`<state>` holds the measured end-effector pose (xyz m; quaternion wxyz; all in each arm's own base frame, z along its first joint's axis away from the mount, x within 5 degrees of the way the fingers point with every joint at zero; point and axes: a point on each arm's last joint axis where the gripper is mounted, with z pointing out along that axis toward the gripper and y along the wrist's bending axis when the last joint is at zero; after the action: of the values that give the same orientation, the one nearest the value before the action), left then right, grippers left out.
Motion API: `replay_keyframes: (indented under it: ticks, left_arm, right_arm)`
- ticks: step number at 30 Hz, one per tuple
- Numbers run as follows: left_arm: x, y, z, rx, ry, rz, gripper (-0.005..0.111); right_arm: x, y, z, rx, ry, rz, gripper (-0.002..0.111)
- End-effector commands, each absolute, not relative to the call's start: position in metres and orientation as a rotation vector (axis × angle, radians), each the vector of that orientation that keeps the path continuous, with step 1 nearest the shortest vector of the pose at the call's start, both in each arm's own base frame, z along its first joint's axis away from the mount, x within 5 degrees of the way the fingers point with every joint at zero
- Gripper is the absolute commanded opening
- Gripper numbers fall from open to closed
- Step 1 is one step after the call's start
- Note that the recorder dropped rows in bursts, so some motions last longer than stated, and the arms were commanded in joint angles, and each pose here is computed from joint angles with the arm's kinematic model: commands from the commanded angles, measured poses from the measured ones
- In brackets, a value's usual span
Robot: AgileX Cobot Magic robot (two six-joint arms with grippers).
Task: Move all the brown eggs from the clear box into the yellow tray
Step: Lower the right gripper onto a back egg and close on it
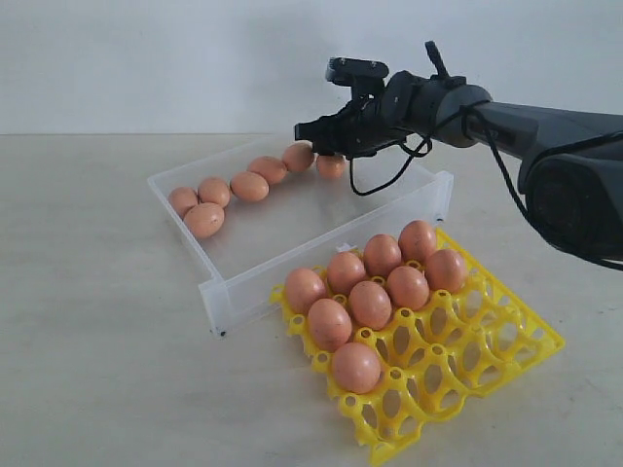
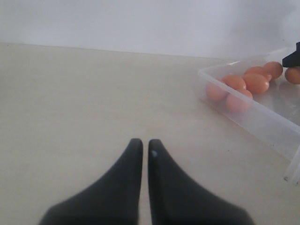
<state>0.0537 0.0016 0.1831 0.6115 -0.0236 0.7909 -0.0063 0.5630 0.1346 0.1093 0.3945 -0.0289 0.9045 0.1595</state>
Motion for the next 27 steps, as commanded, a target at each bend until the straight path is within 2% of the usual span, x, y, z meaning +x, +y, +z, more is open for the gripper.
replay_keyframes:
  ticks: [1, 12, 15, 21, 27]
  left_arm:
    - [0.054, 0.002, 0.183, -0.060, 1.820, -0.016, 0.004]
    - [0.054, 0.002, 0.183, -0.060, 1.820, -0.016, 0.004]
    - [0.054, 0.002, 0.183, -0.060, 1.820, -0.016, 0.004]
    - [0.054, 0.002, 0.183, -0.060, 1.820, -0.016, 0.004]
    - [0.054, 0.002, 0.183, -0.060, 1.820, -0.016, 0.004]
  right_arm:
    - [0.552, 0.136, 0.080, -0.121, 2.455, 0.421, 0.058]
    - [0.541, 0.138, 0.074, -0.162, 2.585, 0.455, 0.055]
    - [0.540, 0.138, 0.073, -0.147, 2.594, 0.462, 0.040]
    - [0.538, 0.138, 0.072, -0.160, 2.619, 0.462, 0.001]
    - [0.536, 0.138, 0.072, -0.176, 2.641, 0.464, 0.000]
